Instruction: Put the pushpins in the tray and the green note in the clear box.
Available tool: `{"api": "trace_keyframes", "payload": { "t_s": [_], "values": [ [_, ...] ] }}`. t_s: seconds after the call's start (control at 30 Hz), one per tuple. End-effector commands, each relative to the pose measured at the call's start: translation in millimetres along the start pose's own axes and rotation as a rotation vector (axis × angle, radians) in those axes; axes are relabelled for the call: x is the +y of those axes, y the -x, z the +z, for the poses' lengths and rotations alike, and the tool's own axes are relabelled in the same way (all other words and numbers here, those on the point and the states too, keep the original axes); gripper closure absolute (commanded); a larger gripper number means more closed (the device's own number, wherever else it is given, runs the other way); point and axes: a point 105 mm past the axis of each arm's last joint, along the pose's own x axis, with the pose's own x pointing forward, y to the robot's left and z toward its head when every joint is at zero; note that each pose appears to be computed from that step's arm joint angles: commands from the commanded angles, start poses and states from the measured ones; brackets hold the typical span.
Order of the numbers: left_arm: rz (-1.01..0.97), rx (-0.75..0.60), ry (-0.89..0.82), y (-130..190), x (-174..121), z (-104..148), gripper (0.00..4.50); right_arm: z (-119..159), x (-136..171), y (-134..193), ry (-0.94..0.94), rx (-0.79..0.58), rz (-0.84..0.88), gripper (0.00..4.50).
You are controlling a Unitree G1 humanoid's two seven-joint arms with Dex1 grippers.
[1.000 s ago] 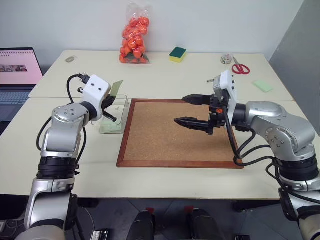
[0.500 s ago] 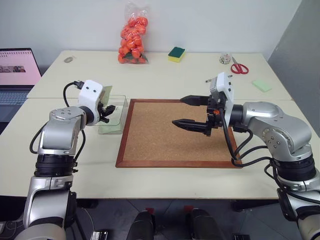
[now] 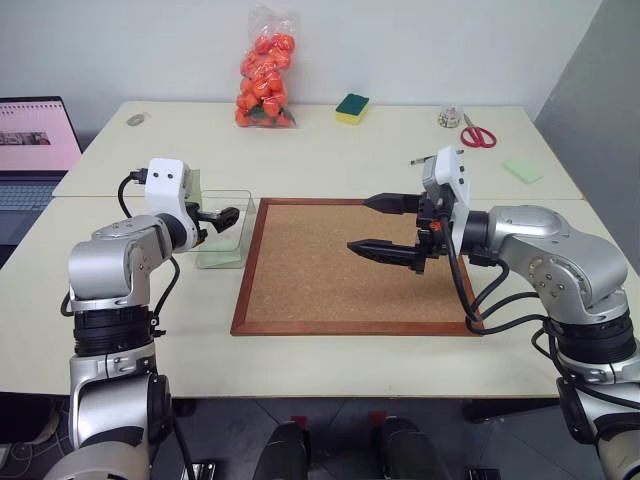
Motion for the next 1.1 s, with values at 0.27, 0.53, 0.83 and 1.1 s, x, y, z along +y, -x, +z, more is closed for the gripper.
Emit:
{"api": "trace_keyframes", "payload": {
  "t_s": [0.27,0.53,0.83,1.1],
  "values": [
    [-0.047,-0.008,-0.415,1.7,-6.6,10.2,0.09,16.0,1.0,4.0,0.047,-0.043,-0.012,0.00],
    [-0.094,0.023,-0.552,-5.3,-8.9,1.8,0.09,17.1,1.7,5.2,0.050,-0.049,-0.022,0.00],
    [-0.124,-0.015,-0.244,-3.6,-8.6,10.2,0.09,16.6,1.0,6.4,0.049,-0.052,-0.029,0.00],
    [-0.159,-0.047,-0.171,6.8,-22.5,23.4,0.09,21.7,2.6,6.6,0.046,-0.072,-0.022,0.00]
  ]
}}
